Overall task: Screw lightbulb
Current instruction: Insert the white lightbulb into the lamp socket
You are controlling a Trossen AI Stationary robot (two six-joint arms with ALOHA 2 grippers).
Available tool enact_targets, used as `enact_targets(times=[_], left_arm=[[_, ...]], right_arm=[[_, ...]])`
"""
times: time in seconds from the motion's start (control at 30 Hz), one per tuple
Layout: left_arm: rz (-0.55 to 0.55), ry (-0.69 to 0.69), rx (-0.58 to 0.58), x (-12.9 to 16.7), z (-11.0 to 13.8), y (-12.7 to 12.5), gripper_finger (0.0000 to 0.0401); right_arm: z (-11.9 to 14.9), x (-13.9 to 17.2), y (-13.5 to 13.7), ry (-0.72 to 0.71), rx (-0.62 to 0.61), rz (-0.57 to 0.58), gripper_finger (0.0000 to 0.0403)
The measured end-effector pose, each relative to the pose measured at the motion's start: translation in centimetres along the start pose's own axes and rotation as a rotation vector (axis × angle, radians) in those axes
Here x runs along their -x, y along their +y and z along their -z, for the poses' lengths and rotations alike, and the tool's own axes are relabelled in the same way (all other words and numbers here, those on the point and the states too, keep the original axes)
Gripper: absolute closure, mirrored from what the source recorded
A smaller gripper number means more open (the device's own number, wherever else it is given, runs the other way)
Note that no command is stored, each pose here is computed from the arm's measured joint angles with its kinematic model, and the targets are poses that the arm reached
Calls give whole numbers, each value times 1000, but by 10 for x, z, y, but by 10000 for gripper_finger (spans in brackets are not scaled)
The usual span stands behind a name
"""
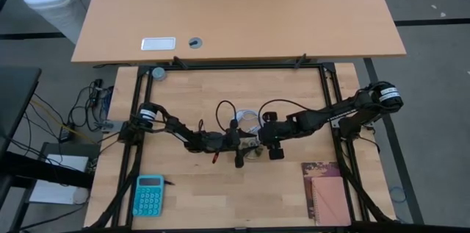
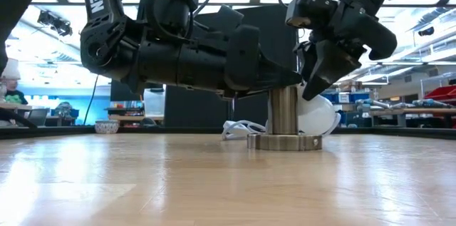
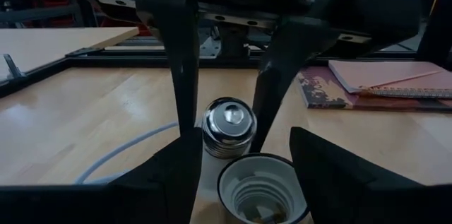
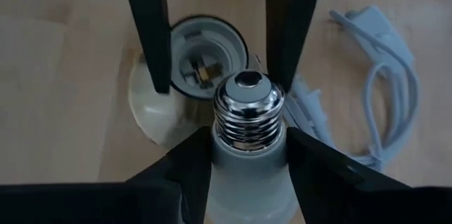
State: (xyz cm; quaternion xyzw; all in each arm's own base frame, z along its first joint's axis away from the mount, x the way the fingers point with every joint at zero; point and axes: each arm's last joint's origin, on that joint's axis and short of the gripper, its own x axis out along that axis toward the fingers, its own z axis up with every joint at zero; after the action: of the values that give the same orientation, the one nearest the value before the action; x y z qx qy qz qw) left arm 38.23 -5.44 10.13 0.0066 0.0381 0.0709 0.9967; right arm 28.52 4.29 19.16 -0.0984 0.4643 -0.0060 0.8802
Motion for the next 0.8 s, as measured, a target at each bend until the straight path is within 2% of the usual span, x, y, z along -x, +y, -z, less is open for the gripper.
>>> enact_targets(times=[0.23, 0.47, 0.8], left_arm=[[-49, -20, 2, 0, -2, 1, 182], [-144, -121, -48, 2, -11, 3, 182], [-126, -112, -77, 6, -21, -6, 167]], right_arm=[[-1, 11, -3, -22, -3, 24, 235], [-4, 42, -9, -113, -58, 24, 236], [-5, 68, -14, -196, -116, 13, 236]])
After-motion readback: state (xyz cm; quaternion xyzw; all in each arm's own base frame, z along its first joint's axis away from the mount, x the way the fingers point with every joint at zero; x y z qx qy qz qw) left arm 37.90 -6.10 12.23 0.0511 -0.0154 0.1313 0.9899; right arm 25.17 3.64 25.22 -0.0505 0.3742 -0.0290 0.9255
